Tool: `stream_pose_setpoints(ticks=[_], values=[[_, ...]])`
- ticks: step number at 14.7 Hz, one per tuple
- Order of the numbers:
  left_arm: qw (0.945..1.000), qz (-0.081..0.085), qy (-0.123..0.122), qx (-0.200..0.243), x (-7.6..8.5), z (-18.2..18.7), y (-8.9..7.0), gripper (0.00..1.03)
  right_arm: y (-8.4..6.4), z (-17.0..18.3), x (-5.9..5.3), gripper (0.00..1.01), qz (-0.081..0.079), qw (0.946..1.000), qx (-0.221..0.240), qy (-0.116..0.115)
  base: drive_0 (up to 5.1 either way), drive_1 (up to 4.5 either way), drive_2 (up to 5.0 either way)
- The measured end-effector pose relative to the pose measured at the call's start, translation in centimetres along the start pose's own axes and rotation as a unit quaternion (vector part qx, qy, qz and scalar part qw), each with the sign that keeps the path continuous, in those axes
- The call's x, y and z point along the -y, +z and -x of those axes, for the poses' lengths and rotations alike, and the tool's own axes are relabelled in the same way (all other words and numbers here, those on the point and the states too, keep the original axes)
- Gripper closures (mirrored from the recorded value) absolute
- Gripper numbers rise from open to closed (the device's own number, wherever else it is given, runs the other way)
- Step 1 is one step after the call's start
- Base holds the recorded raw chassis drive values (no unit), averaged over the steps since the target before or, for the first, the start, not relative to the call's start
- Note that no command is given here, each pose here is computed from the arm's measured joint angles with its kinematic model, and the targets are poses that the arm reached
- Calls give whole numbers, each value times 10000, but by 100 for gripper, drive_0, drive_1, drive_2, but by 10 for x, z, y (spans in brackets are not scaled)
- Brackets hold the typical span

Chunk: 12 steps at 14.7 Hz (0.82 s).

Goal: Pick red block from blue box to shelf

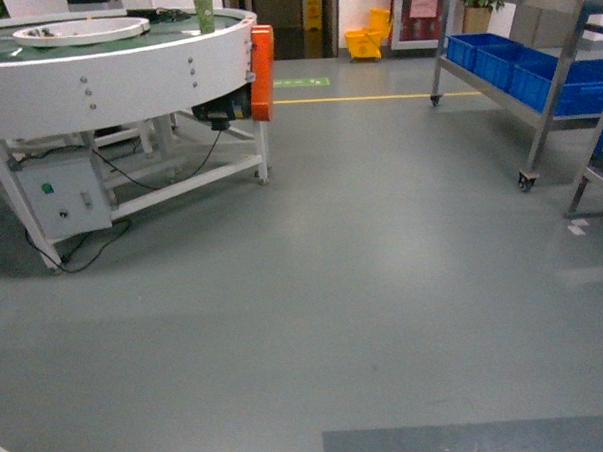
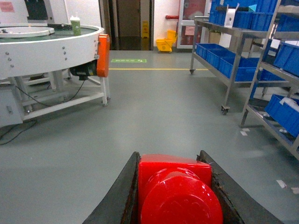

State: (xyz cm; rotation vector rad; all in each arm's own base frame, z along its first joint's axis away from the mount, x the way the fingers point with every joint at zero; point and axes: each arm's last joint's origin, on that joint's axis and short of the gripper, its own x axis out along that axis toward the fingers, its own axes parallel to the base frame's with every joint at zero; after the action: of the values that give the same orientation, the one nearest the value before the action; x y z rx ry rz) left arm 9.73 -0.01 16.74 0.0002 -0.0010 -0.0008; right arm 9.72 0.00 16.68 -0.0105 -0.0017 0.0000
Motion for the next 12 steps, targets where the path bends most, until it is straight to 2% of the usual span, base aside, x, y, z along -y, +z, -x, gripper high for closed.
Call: stream_pose_setpoints(ticks=[12], values=[[10000,0,2,13,0,0,0,5,0,0,0,73,0,10000,13,0,-3,405,-412]])
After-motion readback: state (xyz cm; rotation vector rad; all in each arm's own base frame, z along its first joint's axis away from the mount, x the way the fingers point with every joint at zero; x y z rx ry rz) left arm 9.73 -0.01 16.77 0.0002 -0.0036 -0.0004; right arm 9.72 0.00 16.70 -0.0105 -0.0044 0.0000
